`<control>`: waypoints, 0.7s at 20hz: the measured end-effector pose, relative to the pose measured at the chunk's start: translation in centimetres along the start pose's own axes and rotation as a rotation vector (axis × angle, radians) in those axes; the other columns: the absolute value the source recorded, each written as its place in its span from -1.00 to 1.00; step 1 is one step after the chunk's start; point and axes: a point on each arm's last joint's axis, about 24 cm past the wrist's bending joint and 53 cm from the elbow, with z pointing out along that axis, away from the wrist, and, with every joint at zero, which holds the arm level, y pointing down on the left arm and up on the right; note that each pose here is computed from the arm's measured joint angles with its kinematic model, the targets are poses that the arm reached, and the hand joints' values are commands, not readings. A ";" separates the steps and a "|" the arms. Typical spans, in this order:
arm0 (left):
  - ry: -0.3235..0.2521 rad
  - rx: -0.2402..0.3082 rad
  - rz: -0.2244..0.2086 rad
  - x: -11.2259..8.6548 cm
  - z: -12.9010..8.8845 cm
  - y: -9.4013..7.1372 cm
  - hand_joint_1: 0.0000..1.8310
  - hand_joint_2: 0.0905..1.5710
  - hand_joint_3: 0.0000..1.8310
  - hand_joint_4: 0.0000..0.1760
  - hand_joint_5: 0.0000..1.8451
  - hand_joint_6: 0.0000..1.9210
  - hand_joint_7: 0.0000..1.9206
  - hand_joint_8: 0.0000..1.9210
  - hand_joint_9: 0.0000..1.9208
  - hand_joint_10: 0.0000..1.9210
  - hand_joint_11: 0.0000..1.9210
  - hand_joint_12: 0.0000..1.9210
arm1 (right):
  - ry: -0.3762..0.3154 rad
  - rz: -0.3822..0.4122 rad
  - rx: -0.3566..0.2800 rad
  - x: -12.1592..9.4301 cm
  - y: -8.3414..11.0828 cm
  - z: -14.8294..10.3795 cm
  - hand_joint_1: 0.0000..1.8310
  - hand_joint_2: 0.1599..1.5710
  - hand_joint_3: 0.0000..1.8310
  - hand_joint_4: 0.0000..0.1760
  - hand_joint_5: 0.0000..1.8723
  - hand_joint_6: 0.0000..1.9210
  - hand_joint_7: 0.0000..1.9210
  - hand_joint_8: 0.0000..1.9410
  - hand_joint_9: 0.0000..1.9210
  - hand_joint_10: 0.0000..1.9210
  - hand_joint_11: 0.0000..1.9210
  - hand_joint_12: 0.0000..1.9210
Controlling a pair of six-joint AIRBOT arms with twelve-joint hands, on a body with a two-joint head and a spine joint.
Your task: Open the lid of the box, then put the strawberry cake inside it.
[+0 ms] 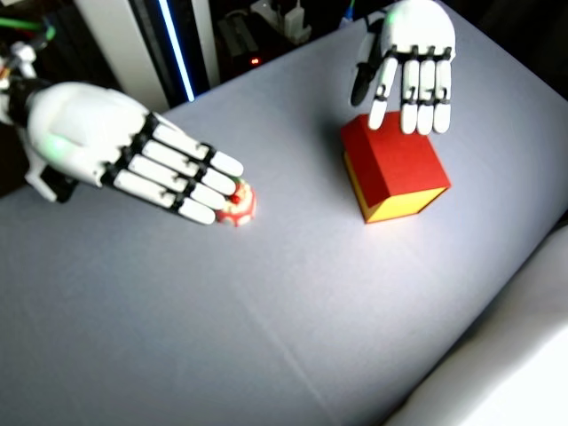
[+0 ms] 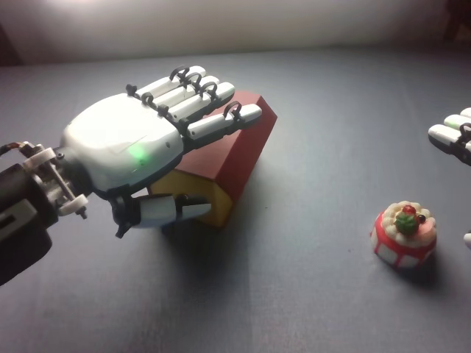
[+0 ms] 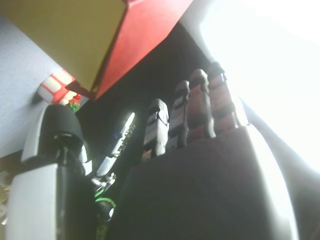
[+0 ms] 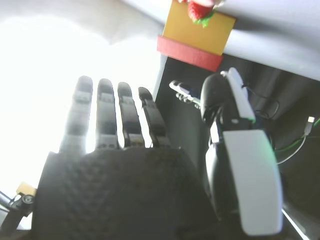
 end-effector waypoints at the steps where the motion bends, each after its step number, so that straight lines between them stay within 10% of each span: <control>1: -0.004 -0.006 -0.005 -0.1 0.3 0.2 -0.15 0.43 -1.00 1.00 -1.00 -1.00 -1.00 -1.00 -1.00 -1.00 -1.00 -1.00 | -0.001 0.002 0.001 0.0 -0.1 0.0 -0.50 0.63 -1.00 -1.00 -1.00 -1.00 -1.00 -1.00 -1.00 -1.00 -1.00 -1.00; 3: -0.012 -0.016 -0.014 -0.2 0.8 0.5 -0.17 0.43 -1.00 0.94 -1.00 -1.00 -1.00 -1.00 -1.00 -1.00 -1.00 -1.00 | 0.000 0.007 0.001 0.1 -0.1 0.0 -0.50 0.63 -1.00 -1.00 -1.00 -1.00 -1.00 -1.00 -1.00 -1.00 -1.00 -1.00; 5: -0.008 -0.024 -0.025 0.1 1.0 0.7 -0.04 0.38 -1.00 0.45 -1.00 -1.00 -1.00 -1.00 -1.00 -1.00 -1.00 -1.00 | 0.001 0.009 0.000 0.1 -0.1 0.1 -0.51 0.62 -1.00 -1.00 -1.00 -1.00 -1.00 -1.00 -1.00 -1.00 -1.00 -1.00; 10: -0.018 -0.042 -0.049 0.2 1.3 1.2 -0.11 0.41 -1.00 0.27 -1.00 -1.00 -1.00 -1.00 -1.00 -1.00 -1.00 -1.00 | 0.008 0.020 0.014 0.5 -0.5 -0.1 -0.53 0.63 -1.00 -1.00 -1.00 -1.00 -1.00 -1.00 -1.00 -1.00 -1.00 -1.00; 14: -0.056 -0.034 -0.075 -0.6 1.5 0.9 -0.21 0.45 -0.99 0.78 -1.00 -1.00 -1.00 -1.00 -1.00 -1.00 -1.00 -1.00 | 0.006 0.027 0.011 0.6 -0.4 0.0 -0.48 0.62 -1.00 -1.00 -1.00 -1.00 -1.00 -1.00 -1.00 -1.00 -1.00 -1.00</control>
